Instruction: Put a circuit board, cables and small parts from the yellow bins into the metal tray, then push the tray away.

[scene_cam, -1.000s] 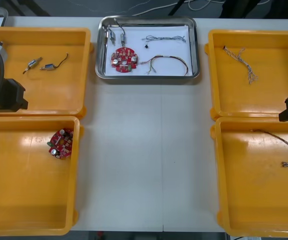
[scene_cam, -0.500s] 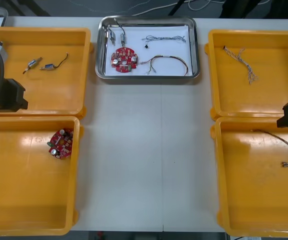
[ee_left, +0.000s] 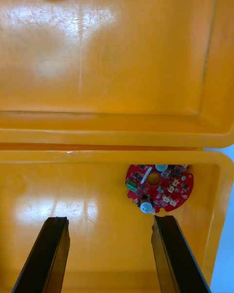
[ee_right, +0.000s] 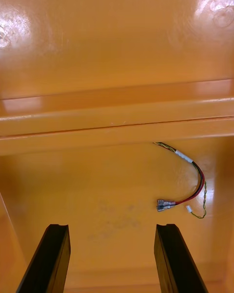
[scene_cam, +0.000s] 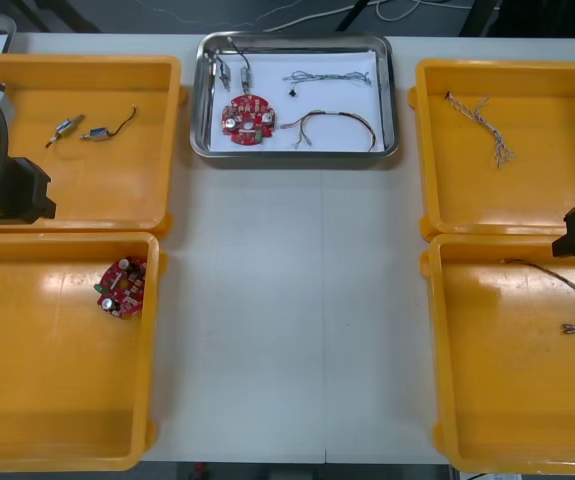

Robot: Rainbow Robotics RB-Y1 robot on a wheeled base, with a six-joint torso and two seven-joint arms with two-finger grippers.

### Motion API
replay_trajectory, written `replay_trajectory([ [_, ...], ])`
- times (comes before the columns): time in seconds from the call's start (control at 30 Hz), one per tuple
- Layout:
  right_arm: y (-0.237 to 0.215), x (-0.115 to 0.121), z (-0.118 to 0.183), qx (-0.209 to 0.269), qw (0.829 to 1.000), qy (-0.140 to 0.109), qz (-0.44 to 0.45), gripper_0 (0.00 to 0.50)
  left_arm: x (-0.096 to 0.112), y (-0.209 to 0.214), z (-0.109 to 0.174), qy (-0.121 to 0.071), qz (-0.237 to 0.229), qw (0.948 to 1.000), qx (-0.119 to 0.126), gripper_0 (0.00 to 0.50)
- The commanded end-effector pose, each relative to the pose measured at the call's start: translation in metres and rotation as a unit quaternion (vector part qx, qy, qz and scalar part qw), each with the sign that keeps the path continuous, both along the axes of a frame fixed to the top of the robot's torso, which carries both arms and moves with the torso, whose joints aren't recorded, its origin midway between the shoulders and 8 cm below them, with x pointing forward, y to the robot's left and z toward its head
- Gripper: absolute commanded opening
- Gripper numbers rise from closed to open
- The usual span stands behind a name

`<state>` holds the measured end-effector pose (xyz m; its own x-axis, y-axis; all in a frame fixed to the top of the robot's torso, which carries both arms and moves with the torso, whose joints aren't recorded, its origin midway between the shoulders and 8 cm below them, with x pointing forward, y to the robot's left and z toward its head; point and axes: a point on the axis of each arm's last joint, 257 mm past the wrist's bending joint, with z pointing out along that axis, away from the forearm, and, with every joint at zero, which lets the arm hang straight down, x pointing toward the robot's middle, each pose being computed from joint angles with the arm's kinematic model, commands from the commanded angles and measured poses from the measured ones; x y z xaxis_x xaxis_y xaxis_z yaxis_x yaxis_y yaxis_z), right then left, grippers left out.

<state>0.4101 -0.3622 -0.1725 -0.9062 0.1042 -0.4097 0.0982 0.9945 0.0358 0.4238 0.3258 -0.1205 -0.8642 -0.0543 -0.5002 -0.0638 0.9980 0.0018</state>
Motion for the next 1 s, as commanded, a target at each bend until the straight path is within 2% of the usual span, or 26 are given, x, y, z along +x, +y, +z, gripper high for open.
replay_trajectory([
  [0.03,-0.0047,0.0031,0.0052,-0.001,1.000,-0.014,0.008,0.500,0.0011,0.0106,0.0143,-0.021,-0.014,0.9994,0.025,0.500],
  [1.0,-0.0047,0.0031,0.0052,-0.001,1.000,-0.014,0.008,0.500,0.0011,0.0106,0.0143,-0.021,-0.014,0.9994,0.025,0.500],
])
